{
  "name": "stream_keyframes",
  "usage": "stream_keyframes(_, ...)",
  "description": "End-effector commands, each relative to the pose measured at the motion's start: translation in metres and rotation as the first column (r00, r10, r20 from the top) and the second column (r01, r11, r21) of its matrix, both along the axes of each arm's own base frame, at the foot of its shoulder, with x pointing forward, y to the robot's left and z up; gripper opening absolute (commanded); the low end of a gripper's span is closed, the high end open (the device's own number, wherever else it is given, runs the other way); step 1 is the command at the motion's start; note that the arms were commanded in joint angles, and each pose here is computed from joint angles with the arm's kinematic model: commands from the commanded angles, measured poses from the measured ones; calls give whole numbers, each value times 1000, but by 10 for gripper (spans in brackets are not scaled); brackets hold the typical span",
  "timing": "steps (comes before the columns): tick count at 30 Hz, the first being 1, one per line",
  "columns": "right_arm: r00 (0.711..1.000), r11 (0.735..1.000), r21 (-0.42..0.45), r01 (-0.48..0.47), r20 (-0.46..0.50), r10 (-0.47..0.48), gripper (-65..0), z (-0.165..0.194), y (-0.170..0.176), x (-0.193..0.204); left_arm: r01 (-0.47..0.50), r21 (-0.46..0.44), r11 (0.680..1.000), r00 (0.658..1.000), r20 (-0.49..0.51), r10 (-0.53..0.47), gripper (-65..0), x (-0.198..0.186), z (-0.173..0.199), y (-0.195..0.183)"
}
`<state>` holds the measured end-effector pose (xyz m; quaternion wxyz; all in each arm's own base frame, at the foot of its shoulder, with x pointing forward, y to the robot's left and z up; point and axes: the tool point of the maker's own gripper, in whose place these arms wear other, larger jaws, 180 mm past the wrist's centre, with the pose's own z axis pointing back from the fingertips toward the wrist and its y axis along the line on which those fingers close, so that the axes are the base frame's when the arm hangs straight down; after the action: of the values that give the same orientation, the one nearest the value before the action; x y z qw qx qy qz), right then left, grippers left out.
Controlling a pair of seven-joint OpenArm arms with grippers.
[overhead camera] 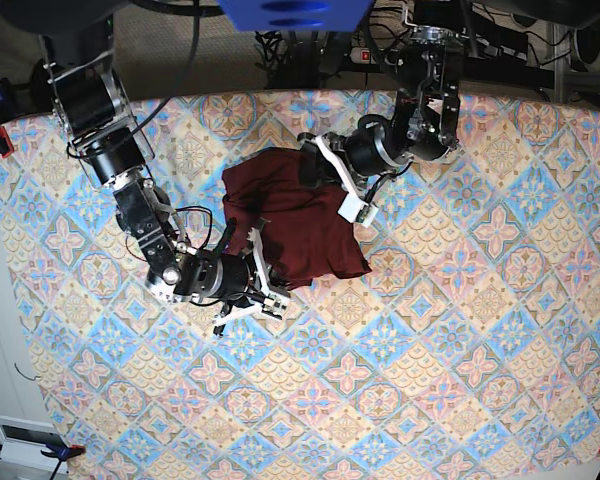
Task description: Layout the t-shirt on the table in an organized manner, then fold the t-shirt properly
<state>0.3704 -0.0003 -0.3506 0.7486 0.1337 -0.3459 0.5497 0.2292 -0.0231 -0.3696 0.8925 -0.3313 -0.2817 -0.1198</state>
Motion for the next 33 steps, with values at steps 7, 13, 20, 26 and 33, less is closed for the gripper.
stream_keyframes(7, 993, 1000, -11, -9, -120, 7, -640, -40, 11, 1, 105, 73, 992, 994, -40, -102, -650, -1, -29, -23)
stream_keyframes(13, 989, 999, -28, 33, -145, -37, -643, -52, -6, 17, 103, 100, 990, 994, -50, -99, -650, 22, -38, -20)
stream_keyframes(20, 983, 987, -121, 106, -135, -122, -643, -57, -70, 29, 74, 113, 991, 997, -27, -71, -650, 50, -46, -14)
stream_keyframes(26, 963, 963, -118, 244, -90, -255, -643, -39, -128, 49, 47, 101, 994, 998, 35, -51, -650, 77, -34, -16)
stream_keyframes(33, 964, 959, -94, 266, 20, -266, -643, -1, -155, 52, 10, 102, 995, 999, 52, -16, -650, 112, -36, -13)
